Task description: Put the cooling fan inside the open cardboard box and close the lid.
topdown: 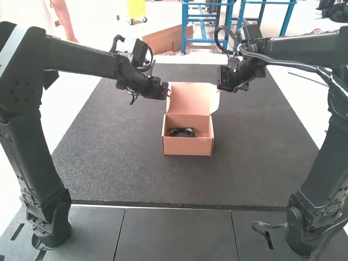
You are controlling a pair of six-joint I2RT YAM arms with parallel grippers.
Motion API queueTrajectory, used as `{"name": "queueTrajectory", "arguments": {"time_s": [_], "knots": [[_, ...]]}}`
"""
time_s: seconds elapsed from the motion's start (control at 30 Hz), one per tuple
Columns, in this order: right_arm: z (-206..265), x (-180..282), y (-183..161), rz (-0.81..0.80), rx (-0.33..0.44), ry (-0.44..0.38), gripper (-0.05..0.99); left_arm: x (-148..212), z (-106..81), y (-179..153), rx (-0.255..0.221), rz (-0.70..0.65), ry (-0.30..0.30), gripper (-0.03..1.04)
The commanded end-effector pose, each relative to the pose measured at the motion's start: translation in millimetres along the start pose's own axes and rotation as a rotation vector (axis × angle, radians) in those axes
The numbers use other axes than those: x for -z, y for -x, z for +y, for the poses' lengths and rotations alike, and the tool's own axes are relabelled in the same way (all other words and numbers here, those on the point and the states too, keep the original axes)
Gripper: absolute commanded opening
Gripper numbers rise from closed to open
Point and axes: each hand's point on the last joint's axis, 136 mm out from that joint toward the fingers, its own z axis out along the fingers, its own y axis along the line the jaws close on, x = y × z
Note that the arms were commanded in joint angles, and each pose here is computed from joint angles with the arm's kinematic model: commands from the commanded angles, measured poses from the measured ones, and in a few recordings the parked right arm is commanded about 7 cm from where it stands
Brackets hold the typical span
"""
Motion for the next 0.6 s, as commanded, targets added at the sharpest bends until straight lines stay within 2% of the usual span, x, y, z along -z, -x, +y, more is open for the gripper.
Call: {"name": "queueTrajectory", "arguments": {"time_s": [0.0, 0.17, 0.57], "knots": [[13, 5, -12, 0.022, 0.027, 0.025, -0.01, 18, -6.0, 23, 0.001, -0.059, -0.016, 0.97], [24, 8, -19, 0.031, 0.039, 0.056, -0.01, 23, -5.2, 20, 0.002, -0.051, -0.014, 0.97], [24, 10, -41, 0.068, 0.037, 0.055, -0.01, 32, -6.2, 4, 0.009, -0.026, -0.016, 0.97]]}}
